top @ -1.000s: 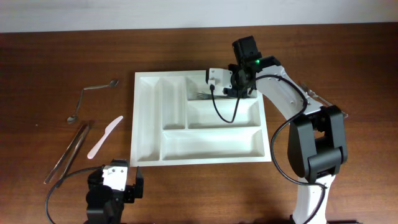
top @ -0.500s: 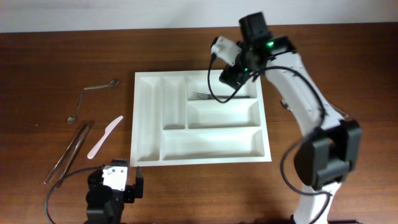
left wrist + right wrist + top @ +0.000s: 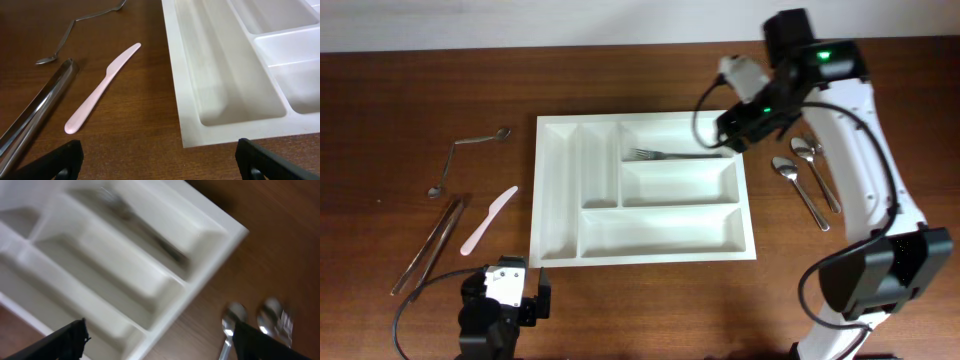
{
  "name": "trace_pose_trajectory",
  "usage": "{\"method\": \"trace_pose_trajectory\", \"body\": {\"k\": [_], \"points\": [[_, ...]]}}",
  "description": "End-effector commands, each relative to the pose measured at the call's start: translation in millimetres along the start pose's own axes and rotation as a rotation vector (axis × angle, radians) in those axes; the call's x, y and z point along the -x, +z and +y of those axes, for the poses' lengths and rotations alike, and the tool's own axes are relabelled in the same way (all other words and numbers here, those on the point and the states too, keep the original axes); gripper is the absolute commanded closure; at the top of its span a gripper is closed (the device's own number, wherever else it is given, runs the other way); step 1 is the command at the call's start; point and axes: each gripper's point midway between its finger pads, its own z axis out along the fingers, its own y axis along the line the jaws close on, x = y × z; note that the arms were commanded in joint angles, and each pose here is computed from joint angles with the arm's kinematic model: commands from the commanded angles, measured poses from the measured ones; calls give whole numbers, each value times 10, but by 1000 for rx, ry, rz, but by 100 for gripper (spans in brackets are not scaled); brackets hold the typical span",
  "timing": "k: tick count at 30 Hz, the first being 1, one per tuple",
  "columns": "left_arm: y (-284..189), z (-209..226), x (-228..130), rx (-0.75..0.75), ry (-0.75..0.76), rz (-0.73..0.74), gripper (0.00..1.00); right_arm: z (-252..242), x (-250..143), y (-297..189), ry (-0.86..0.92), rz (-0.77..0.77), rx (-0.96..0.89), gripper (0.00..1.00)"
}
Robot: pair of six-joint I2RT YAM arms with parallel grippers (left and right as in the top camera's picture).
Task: Pack container
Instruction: 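Move the right gripper back over the silver spoons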
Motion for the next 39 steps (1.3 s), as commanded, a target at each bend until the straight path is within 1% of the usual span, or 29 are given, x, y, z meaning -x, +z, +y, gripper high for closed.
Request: {"method": "trace_pose_trajectory", "body": {"k": [1,4,9,12,20,24,27,31,39], "points": [[2,6,-10,5,15,0,1,-515,-170,-78,219,4,-74,10],[2,6,-10,5,15,0,1,-852,-384,-102,348,23,-91,10],[2,6,-10,5,15,0,1,-1086,-691,-8,462,71,-39,14],[2,6,-10,5,15,0,1,-1101,-899,156,500,128,-15,17],[2,6,-10,5,15,0,1,-924,-1416,664,538,272,37,17],[2,6,-10,5,15,0,1,-861,-1596,848,547,306,51,18],[2,6,-10,5,15,0,1,-832,-1681,944,550,317,56,20],[2,6,-10,5,15,0,1,-845,-1714,1032,546,306,49,20],[2,6,-10,5,15,0,1,-1190,-1539,1103,474,208,-81,20]]}}
